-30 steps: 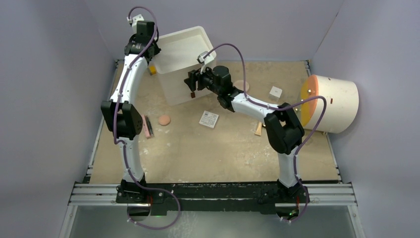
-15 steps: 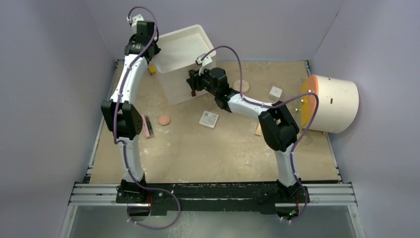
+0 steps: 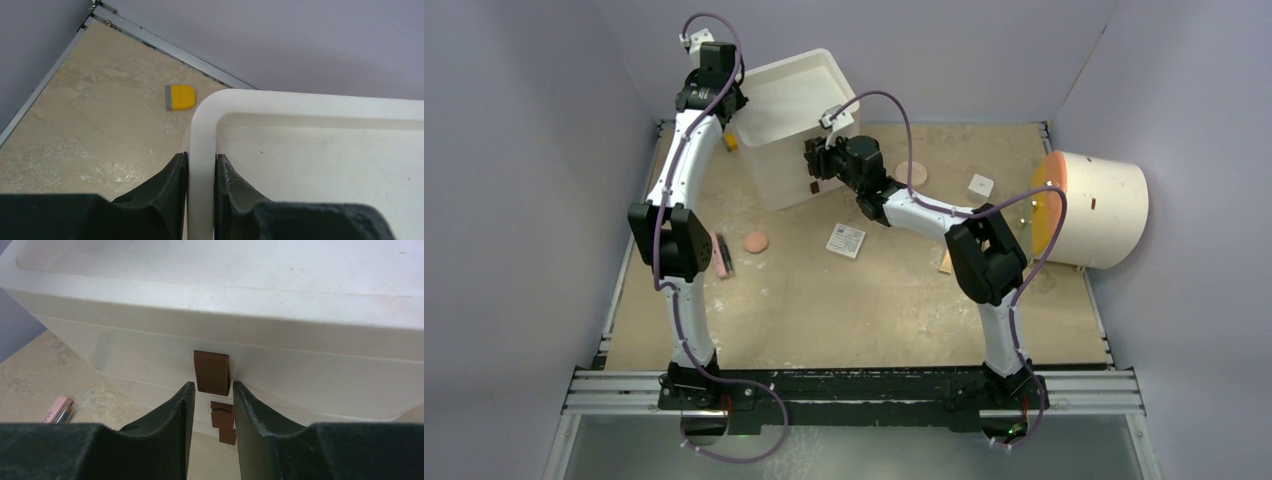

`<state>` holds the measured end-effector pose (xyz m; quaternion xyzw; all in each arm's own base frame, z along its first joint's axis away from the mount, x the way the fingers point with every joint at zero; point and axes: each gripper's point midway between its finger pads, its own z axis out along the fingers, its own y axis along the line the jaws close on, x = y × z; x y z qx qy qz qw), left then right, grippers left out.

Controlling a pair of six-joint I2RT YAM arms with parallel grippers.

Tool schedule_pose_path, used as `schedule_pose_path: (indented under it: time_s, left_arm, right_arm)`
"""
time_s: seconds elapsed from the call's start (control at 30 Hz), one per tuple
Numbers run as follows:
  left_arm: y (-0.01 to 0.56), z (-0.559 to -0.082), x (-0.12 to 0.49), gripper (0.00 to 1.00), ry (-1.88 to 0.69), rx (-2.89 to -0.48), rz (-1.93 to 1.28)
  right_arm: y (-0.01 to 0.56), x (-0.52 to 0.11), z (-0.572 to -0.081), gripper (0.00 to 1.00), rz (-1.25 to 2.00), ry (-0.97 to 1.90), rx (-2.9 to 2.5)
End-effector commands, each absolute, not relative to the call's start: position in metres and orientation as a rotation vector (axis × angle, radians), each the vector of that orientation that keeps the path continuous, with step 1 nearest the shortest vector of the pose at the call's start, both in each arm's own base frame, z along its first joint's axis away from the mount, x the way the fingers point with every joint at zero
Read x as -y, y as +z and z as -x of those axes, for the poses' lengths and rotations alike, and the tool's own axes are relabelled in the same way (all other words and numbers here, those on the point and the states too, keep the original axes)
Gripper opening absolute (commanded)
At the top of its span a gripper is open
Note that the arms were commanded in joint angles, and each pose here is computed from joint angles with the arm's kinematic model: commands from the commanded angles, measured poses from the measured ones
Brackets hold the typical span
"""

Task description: Organize the makeup

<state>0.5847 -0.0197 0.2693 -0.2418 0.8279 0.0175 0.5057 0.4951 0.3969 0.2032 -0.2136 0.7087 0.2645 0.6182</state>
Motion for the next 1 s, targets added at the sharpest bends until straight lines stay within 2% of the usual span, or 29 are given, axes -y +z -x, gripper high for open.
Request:
schedule_pose_path:
  time_s: [0.0,0.13,0.23,0.57,0.97]
  left_arm:
    - [0.249,-0.582,0.017,0.0,0.004,-2.044,0.641]
    - [0.248,-0.581,0.017,0.0,0.004,-2.047,0.639]
    - [0.247,-0.581,0.016,0.0,0.01,-2.049,0.636]
    - [0.244,-0.584,0.015,0.0,0.016,-2.048,0.654]
    - [0.231,-0.589,0.012,0.0,0.053,-2.052,0.721]
  right_arm:
    - [0.277,-0.395,-0.508,0.35,0.432,0.582,-1.445]
    - [0.278,-0.397,-0.51,0.18,0.437,0.584,-1.444]
    - [0.277,-0.397,-0.509,0.0,0.438,0.587,-1.448]
    - [0.269,-0.379,-0.493,0.0,0.444,0.553,-1.477]
    - [0.262,-0.332,-0.432,0.0,0.443,0.517,-1.542]
